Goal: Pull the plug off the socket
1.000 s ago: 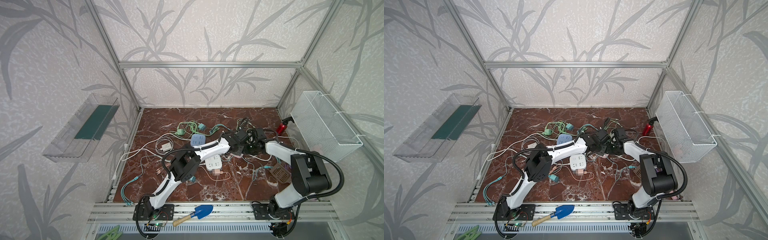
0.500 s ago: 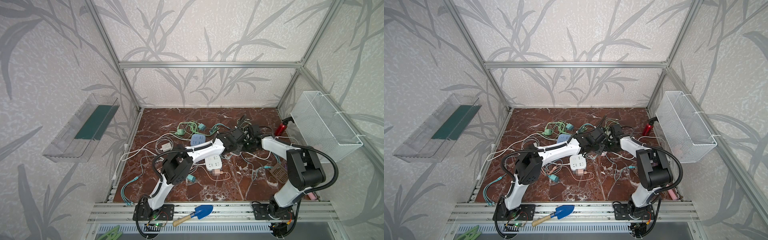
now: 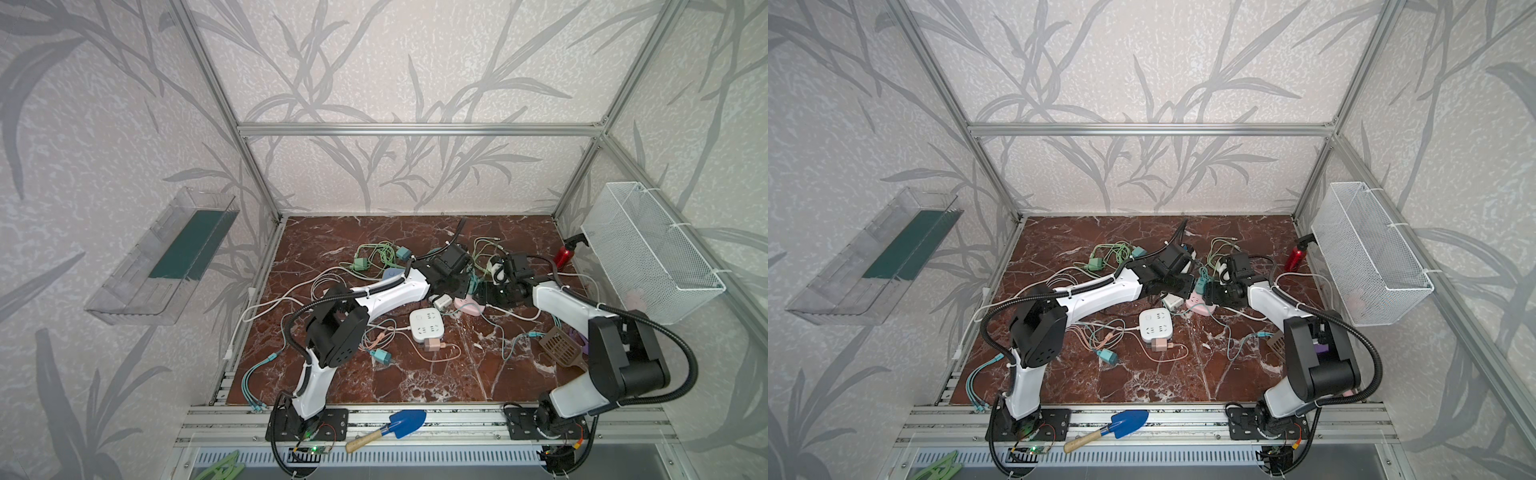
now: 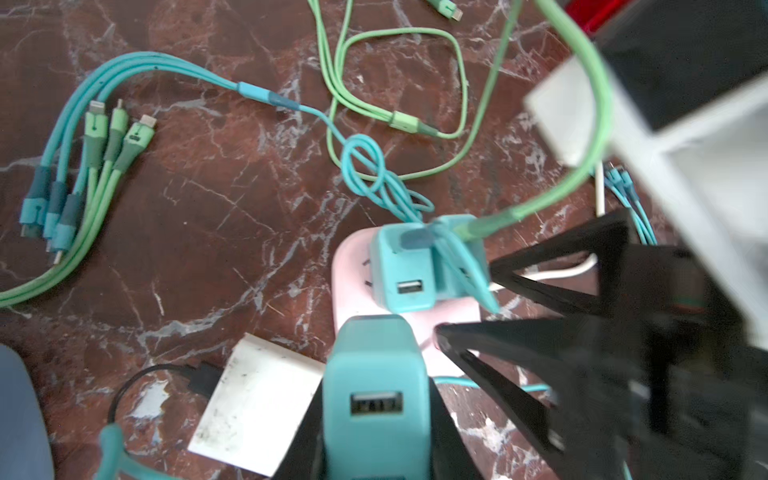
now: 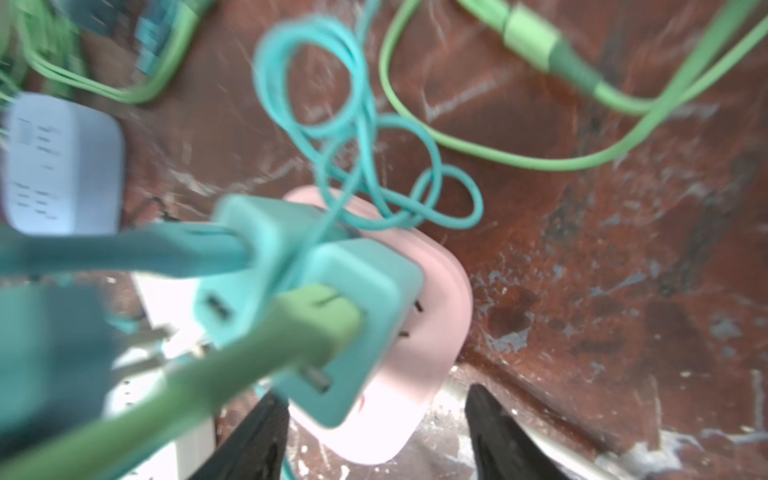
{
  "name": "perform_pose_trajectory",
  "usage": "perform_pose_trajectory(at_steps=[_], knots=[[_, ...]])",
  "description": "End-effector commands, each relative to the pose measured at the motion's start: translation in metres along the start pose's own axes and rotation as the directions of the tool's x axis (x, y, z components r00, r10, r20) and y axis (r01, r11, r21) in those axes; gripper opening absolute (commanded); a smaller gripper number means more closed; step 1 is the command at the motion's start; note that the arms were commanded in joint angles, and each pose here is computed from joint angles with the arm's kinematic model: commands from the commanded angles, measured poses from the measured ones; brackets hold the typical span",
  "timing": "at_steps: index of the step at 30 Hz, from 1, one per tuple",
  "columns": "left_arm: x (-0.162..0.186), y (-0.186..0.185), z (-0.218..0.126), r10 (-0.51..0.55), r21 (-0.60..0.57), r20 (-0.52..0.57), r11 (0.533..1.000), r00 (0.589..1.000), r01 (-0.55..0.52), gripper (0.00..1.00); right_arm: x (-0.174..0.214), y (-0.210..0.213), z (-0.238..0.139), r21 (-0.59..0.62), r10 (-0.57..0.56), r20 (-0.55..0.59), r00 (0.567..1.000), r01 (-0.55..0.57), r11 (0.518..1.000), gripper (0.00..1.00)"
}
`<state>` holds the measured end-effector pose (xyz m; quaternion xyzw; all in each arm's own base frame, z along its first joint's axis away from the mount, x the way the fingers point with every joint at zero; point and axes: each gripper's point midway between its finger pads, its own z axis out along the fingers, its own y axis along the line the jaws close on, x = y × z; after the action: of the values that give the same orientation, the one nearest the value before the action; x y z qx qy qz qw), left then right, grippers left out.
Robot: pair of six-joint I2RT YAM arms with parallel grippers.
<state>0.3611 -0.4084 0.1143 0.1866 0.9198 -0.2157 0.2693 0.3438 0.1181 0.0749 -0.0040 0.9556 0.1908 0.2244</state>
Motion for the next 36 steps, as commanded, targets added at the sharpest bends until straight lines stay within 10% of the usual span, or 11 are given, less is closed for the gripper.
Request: perform_pose_trajectory(at_steps=[1,18,28,36], knots=[[-0.019,-0.004,-0.018,-0.081,0.103,0.065,0.992,0.995,0.075,0.06,-0.010,0.007,-0.013,-0.027,-0.064,0.067,0.996,0.066,0.997,0.72],[-0.010,0.029,0.019,-0.183,0.202,-0.109,0.958,0.977,0.202,0.27,-0.016,-0.004,-0.014,0.019,-0.510,0.127,0.851,0.512,0.859,0.71],[-0.002,0.031,0.025,-0.176,0.185,-0.210,0.959,0.962,0.216,0.58,-0.022,0.000,0.002,-0.060,-0.634,0.135,0.762,0.645,0.762,0.70],[-0.010,0.030,-0.001,-0.170,0.153,-0.158,0.969,0.973,0.194,0.64,-0.031,0.005,0.008,-0.108,-0.655,0.126,0.745,0.667,0.738,0.67]])
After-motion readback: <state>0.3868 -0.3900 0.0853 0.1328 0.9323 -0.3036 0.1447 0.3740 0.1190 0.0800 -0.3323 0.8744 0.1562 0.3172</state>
